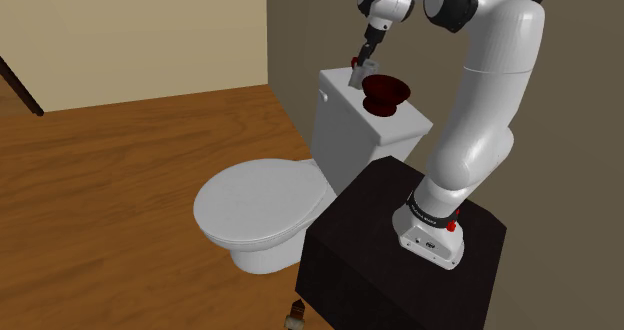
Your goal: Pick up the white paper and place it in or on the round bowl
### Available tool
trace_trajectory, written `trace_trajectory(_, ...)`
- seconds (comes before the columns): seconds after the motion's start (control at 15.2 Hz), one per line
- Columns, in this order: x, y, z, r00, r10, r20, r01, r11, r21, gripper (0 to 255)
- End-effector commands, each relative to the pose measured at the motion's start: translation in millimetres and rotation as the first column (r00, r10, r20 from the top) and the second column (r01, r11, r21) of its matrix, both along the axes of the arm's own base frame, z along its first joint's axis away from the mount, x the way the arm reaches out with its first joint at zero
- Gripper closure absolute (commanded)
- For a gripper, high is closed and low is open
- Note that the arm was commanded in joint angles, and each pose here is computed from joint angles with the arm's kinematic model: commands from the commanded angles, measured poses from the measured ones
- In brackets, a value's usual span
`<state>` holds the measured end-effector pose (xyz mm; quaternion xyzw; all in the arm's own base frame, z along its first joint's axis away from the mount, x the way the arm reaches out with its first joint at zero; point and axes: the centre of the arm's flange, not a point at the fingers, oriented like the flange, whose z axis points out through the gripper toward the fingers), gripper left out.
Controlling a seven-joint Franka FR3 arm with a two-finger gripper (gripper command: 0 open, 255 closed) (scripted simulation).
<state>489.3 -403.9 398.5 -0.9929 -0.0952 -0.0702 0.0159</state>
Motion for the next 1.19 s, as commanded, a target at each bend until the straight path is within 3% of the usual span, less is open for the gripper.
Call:
trace_trajectory(0.0, 0, 1, 10, 1.000, 0.000, 0.000, 0.000, 1.000, 0.000, 255)
trace_trajectory(1.12, 0, 1, 100, 1.000, 0.000, 0.000, 0.000, 1.000, 0.000, 255)
